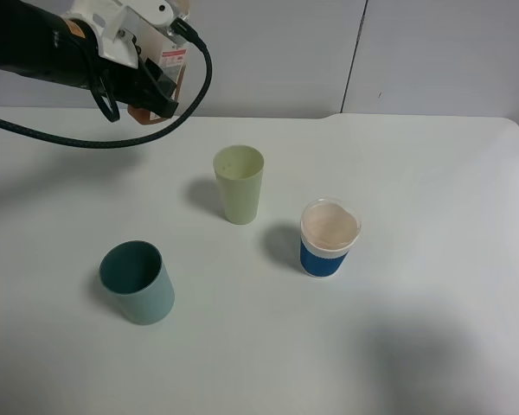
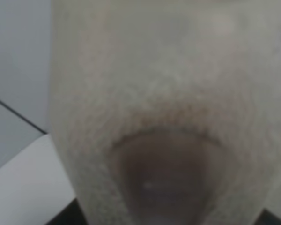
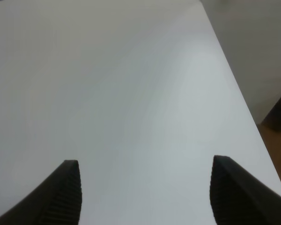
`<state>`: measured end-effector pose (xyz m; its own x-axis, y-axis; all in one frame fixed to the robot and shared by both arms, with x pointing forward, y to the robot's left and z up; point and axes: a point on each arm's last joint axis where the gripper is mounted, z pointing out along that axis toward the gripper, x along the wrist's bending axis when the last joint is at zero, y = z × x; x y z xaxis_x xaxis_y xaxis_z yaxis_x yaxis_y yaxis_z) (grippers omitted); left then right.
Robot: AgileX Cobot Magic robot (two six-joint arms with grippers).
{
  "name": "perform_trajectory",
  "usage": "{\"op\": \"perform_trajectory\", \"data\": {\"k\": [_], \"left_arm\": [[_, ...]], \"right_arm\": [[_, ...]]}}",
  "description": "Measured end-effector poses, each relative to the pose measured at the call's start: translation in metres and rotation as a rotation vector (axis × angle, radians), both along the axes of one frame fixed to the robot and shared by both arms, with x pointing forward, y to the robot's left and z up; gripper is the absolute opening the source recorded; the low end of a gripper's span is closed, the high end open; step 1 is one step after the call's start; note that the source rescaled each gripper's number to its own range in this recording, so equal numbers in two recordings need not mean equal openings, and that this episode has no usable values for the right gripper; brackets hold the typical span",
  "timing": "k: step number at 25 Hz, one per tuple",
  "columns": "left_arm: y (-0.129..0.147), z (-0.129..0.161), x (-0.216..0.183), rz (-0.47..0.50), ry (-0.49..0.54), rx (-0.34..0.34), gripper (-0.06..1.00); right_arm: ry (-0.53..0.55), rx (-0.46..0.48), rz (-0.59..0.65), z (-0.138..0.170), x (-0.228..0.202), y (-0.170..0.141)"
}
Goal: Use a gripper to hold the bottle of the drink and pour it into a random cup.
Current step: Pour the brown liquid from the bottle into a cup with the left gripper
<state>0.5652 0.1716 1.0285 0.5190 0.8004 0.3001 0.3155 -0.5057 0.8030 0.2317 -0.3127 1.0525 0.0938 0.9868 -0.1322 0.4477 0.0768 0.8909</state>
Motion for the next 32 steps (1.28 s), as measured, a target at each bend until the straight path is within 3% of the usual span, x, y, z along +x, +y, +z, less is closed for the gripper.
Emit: {"op": "perform_trajectory", "data": {"k": [6,14,25,32], "left_arm": [[-0.001,-0.001,-0.001,-0.006,0.017,0.003,0.02],[0.001,-0.006,-0.004,-0.045,-0.002,0.075,0.02],[0.011,-0.037,-0.019,-0.053,-0.088,0.257,0.02],[0.011,-0.036,-0.025,0.115,-0.178,0.435,0.02]], "right_arm": [[0.0,0.0,0.0,0.0,0.0,0.0],[0.0,0.0,0.0,0.0,0.0,0.0],[0.0,0.0,0.0,0.0,0.0,0.0],[0.0,0.0,0.0,0.0,0.0,0.0]]}}
